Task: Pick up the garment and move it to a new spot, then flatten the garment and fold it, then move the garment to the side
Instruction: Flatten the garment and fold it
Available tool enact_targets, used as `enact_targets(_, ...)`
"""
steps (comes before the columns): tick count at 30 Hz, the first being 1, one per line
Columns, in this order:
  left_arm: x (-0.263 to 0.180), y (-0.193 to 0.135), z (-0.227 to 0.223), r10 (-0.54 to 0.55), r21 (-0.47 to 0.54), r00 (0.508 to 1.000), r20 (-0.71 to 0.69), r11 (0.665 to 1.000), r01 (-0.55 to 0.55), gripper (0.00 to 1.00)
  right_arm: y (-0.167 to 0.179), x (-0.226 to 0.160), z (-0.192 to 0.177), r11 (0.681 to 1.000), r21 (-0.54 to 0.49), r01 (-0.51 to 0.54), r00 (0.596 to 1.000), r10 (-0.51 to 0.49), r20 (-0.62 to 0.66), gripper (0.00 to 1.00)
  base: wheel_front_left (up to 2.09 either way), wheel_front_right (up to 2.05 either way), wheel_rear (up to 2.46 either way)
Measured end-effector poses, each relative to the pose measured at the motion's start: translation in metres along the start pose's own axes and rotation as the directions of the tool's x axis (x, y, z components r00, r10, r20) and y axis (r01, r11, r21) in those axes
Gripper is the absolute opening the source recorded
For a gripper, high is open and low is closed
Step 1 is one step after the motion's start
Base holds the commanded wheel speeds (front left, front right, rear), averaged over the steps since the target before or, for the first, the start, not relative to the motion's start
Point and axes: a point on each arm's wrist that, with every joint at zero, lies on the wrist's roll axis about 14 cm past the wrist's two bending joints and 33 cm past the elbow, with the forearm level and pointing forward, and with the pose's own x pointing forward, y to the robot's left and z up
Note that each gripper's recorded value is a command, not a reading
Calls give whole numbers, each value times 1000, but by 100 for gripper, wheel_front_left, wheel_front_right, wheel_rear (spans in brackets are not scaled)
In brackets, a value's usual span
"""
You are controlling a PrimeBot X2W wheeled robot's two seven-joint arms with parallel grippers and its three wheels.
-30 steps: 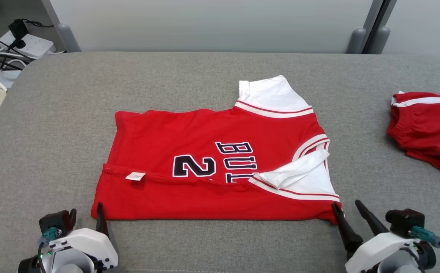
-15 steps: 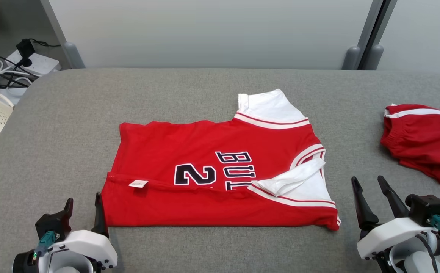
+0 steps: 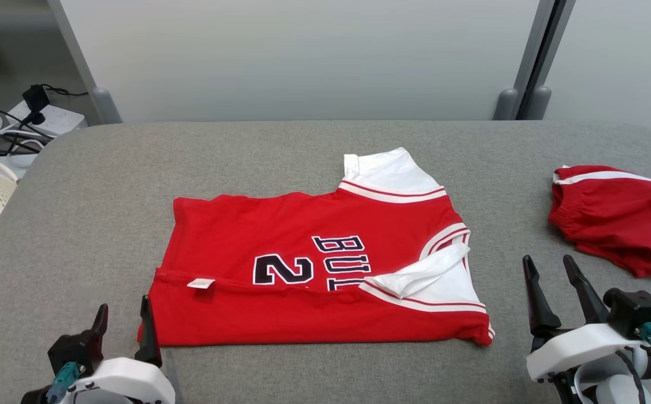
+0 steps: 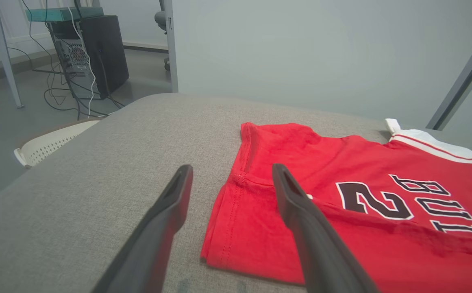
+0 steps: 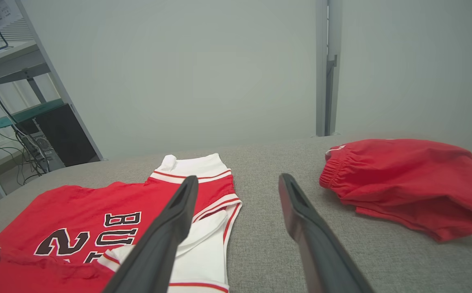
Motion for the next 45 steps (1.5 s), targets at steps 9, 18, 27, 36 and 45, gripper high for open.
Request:
enact_targets(9,-4,-7,-12,-27,2,999,-34,1000,27,100,-2,-2,-5,1000,2,9,1000,-9,-11,100,0,0,0)
enact_targets(18,31,-25,-20,-95,39,992,-77,994,99,100,-7,33,-10,999,-40,-7,999,6,-33,100,0,0,0)
enact_targets(27,112,-47,-16,-151,70,985,-87,985,157,100,-5,102,-14,996,-76,-53,998,52,-22,100,0,0,0)
enact_targets(36,176,-47,-50,-152,110,972,-180,979,173,100,-6,131,-66,995,-51,-80,992,74,-107,100,0,0,0)
enact_targets(45,214,-39,-60,-127,146,967,-219,976,161,100,-18,129,-93,999,-16,-46,987,43,-155,100,0,0,0)
